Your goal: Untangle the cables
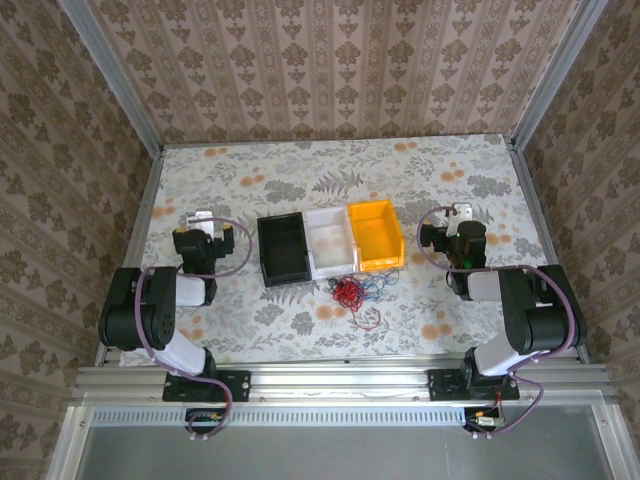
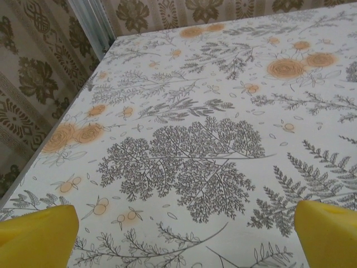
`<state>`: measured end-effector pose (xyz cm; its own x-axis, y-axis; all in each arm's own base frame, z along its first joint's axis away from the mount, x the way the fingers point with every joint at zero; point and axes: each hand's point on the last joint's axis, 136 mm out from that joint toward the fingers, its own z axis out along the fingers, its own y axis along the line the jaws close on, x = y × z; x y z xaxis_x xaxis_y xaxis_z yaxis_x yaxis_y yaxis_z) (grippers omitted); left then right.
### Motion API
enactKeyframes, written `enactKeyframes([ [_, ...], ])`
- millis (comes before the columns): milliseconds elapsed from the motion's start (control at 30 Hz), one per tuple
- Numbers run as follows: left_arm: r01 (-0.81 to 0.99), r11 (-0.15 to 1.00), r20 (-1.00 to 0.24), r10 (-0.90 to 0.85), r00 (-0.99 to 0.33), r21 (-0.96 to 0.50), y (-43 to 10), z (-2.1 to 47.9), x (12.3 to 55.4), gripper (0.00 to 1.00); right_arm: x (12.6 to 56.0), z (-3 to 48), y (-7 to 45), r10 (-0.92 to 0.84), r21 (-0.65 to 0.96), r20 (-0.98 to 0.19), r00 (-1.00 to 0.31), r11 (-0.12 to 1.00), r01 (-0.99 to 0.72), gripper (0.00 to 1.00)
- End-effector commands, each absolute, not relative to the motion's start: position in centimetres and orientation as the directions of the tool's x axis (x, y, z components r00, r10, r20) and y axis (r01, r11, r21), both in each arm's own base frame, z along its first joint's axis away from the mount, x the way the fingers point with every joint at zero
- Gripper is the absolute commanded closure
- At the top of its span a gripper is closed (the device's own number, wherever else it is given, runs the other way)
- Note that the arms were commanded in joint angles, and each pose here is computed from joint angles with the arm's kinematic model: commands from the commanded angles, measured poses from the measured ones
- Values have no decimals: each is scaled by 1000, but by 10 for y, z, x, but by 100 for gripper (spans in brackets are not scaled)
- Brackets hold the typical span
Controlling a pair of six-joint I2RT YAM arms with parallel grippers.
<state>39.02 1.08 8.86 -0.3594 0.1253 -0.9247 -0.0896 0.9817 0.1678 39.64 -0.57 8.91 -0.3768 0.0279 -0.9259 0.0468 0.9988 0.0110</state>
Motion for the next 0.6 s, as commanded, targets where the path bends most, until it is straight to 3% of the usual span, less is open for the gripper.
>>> enactKeyframes([
  [0, -107, 965, -929, 195, -314, 239, -1, 127, 393, 0, 402, 100, -2, 32, 25, -928, -372, 999, 22, 3],
  [100, -160, 929, -909, 273, -314, 334, -16, 170, 384, 0, 401, 115, 4, 43, 40, -876, -480, 999, 17, 15],
  [200, -207, 930, -920, 228, -319, 302, -32, 201, 371, 0, 397, 140, 0, 151, 86, -843, -516, 985, 148, 24],
  [300, -333, 925, -944, 68, -324, 181, -37, 207, 354, 0, 383, 156, 20, 180, 82, -860, -478, 972, 220, 25],
  [400, -317, 948, -924, -89, -373, 37, -61, 188, 345, 0, 368, 164, 62, 160, 59, -857, -489, 975, 216, 26],
  [567, -215, 977, -860, -100, -500, 11, -99, 167, 351, 0, 347, 160, 121, 179, 45, -821, -542, 967, 252, 26],
])
